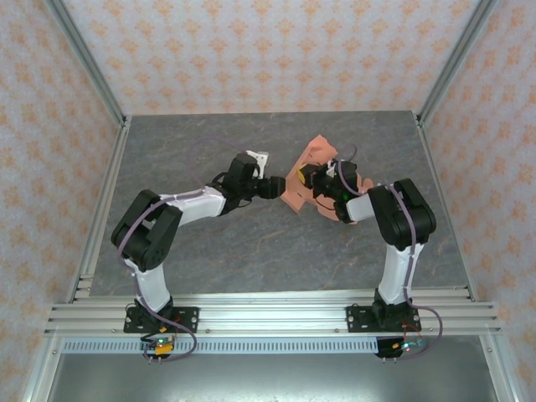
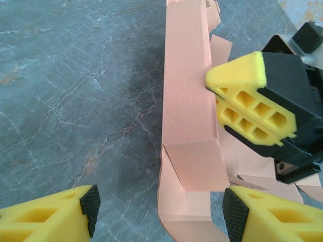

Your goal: Fold the paper box

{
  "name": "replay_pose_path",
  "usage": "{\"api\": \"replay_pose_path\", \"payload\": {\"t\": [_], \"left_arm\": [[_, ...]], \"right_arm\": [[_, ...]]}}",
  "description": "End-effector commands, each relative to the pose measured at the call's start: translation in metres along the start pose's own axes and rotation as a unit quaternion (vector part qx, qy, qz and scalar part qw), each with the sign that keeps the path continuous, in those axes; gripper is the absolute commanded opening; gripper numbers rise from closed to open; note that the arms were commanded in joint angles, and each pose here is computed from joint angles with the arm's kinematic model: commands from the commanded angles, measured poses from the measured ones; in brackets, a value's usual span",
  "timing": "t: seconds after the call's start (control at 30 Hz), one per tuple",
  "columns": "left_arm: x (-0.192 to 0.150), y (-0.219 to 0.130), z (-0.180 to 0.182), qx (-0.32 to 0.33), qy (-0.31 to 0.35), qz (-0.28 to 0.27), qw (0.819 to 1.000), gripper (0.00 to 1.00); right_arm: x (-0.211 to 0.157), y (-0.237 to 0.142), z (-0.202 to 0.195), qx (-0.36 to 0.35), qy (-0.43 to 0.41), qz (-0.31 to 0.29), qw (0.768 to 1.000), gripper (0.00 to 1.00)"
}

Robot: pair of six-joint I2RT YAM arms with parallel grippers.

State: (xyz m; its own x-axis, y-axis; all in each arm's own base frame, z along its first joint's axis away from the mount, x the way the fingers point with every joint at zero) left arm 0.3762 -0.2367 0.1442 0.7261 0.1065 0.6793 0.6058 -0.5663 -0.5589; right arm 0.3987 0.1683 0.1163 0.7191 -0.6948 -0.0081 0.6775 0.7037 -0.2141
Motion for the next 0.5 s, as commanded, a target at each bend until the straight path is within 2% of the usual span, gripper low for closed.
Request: {"api": "replay_pose_path", "payload": {"t": [0.0,0.23,0.37,0.47], "left_arm": [[0.004,-0.019,-0.008,-0.002,0.022,-0.035,0.999,0.69],[-0.006,-0.050,-0.002,0.014,0.013,-0.053,0.998,0.73],[-0.015,-0.060,0.021,0.047,-0.018,-0.077,0.996,0.74],[-0.022,-0.059,0.035,0.063,-0.020,-0.085,0.994,0.73]], "right_arm": [[0.001,-0.002,0.018,0.067,-0.017,0.005,0.998,0.00],[0.004,0.004,0.045,0.122,-0.007,0.021,0.992,0.00],[0.007,0.014,0.065,0.177,0.017,0.035,0.983,0.00],[0.005,0.025,0.062,0.179,0.016,0.040,0.983,0.00]]}}
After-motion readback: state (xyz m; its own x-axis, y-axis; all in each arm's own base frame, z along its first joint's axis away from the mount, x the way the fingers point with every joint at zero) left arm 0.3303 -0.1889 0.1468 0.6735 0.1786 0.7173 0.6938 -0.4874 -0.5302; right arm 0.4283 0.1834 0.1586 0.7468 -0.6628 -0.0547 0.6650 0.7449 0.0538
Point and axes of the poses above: each hand's point on the last joint's axis, 136 mm out from that joint toward the fingers, its own y axis out along the fingers, its own z axis along the line the jaws close on, x = y × z, the point moved 7 cm from there along -y, back along the fingers, and after that the axes turned 4 degrees about -y, right-handed, at the moved point
